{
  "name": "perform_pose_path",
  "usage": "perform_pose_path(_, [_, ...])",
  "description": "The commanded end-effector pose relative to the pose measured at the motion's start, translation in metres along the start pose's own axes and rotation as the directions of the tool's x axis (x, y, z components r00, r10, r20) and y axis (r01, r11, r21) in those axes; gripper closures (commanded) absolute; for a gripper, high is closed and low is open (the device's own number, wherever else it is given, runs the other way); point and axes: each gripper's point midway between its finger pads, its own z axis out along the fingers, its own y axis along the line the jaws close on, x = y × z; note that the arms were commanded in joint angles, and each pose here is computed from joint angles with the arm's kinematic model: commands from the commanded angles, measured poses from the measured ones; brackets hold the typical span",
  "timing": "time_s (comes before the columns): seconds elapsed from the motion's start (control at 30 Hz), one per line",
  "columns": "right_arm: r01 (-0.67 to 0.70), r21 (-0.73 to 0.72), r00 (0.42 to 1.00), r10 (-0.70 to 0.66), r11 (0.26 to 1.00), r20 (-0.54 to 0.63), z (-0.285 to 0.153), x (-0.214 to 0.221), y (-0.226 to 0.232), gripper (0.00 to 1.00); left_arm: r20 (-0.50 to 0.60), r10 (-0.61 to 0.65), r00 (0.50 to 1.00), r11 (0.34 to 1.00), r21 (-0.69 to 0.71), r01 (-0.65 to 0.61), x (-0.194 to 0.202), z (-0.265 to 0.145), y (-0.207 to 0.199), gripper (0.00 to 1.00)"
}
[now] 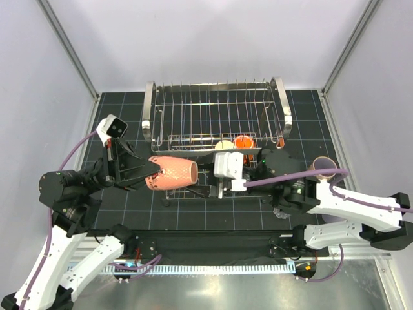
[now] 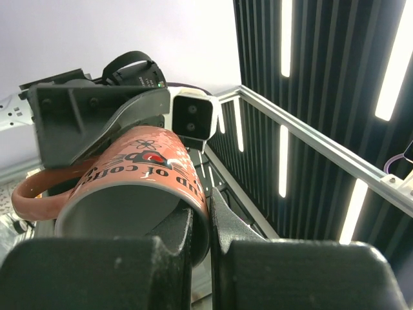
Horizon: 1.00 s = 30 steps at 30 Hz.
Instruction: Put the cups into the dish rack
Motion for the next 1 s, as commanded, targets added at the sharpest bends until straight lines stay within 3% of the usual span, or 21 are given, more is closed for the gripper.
perform_pose_path(0.0, [0.006,-0.027,0.995,-0.003,1.000,0.103,0.007,-0.030,0.000,0.57,-0.043,-0.037,0.998,0.998,0.050,0.039,0.015,-0.004,-0.026,0.99])
perform_pose_path(0.13, [0.000,-0.036,0.988,0.005,0.999,0.154,0.006,-0.042,0.001,0.70,-0.044,-0.042,0.998,0.998,0.042,0.044,0.014,-0.004,-0.022,1.00])
perform_pose_path(0.17, [-0.005,-0.039,0.987,0.011,0.999,0.158,0.006,-0.042,0.002,0.81,-0.041,-0.047,0.998,0.998,0.040,0.049,0.014,-0.004,-0.021,0.99])
perform_pose_path(0.23, [-0.025,-0.047,0.984,0.033,0.999,0.176,0.005,-0.046,0.004,0.94,-0.037,-0.053,0.998,0.998,0.034,0.055,0.012,-0.004,-0.017,1.00])
perform_pose_path(0.4, [-0.080,-0.042,0.982,0.086,0.996,0.166,0.006,-0.045,0.003,0.96,-0.020,-0.059,0.998,0.998,0.010,0.059,0.007,-0.003,-0.007,0.99])
perform_pose_path(0.47, [-0.113,-0.023,0.982,0.115,0.993,0.152,0.006,-0.042,0.001,0.96,0.034,-0.064,0.997,0.998,-0.021,0.065,0.001,-0.004,0.001,0.82])
perform_pose_path(0.5, [-0.130,-0.011,0.981,0.130,0.992,0.145,0.005,-0.040,-0.001,0.96,0.049,-0.032,0.998,0.999,-0.034,0.034,-0.001,-0.006,0.005,0.59])
perform_pose_path(0.6, [-0.188,0.038,0.977,0.183,0.981,0.106,0.000,-0.029,-0.006,0.96,0.112,-0.002,0.994,0.995,-0.098,0.013,-0.010,-0.009,0.024,0.30])
perform_pose_path(0.63, [-0.203,0.044,0.977,0.200,0.978,0.077,-0.002,-0.020,-0.004,0.96,0.122,0.007,0.992,0.993,-0.118,0.008,-0.011,-0.010,0.029,0.25])
perform_pose_path(0.7, [-0.236,0.083,0.971,0.232,0.968,0.051,-0.011,-0.014,-0.007,0.96,0.161,0.023,0.987,0.984,-0.179,0.006,-0.017,-0.014,0.044,0.18])
perform_pose_path(0.8, [-0.272,0.130,0.961,0.276,0.953,-0.009,-0.027,0.004,-0.006,0.96,0.223,0.119,0.968,0.956,-0.289,-0.051,-0.026,-0.028,0.069,0.15])
perform_pose_path(0.83, [-0.295,0.144,0.951,0.305,0.945,-0.055,-0.032,0.021,-0.002,0.96,0.219,0.200,0.955,0.938,-0.326,-0.121,-0.027,-0.033,0.075,0.15])
perform_pose_path(0.97, [-0.333,0.225,0.913,0.373,0.916,-0.164,-0.056,0.062,0.005,0.96,0.290,0.383,0.877,0.837,-0.510,-0.197,-0.041,-0.067,0.099,0.15])
